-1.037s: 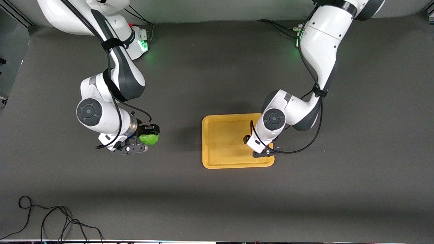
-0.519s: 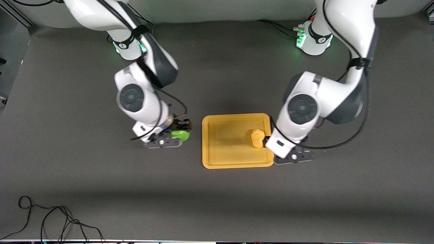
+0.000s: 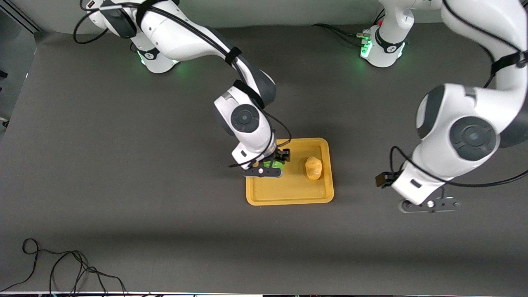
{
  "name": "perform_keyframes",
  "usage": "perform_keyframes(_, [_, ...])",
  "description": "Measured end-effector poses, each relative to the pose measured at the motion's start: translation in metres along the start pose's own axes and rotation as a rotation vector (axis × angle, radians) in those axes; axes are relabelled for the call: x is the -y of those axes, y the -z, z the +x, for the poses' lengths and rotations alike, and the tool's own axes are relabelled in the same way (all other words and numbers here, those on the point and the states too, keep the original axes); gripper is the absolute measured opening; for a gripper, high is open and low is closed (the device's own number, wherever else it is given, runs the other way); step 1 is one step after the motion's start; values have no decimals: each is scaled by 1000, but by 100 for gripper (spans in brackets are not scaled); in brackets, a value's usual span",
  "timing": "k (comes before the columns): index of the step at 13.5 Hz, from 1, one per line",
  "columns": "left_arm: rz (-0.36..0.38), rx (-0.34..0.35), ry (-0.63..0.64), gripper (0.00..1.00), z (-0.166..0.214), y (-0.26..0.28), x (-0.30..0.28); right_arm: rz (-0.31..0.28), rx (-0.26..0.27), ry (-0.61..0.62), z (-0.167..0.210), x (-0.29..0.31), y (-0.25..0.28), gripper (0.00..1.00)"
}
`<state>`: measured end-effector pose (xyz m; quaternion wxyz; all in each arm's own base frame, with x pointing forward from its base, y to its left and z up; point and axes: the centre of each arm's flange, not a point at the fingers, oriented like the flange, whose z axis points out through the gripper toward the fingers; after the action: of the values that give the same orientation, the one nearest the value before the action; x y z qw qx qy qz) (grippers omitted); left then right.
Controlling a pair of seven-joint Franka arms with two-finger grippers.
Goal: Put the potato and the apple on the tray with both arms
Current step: 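Lower the apple onto the tray while the left gripper withdraws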
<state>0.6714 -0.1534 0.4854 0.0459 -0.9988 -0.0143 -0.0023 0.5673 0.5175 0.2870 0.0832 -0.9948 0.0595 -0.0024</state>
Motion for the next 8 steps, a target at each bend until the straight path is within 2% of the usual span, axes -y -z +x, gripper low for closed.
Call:
perform_keyframes(2, [-15,-5,1,100,-9,30,22,-16,16,12,-16,9,-28,74])
perform_keyframes(4, [-64,-2,-10,100,-16,46,55,-39,35,14,-28,13,-51,74])
perform_keyframes(8, [-78,-3,-2,100,-39,60,128,-61,33,0,-24,5,-65,74])
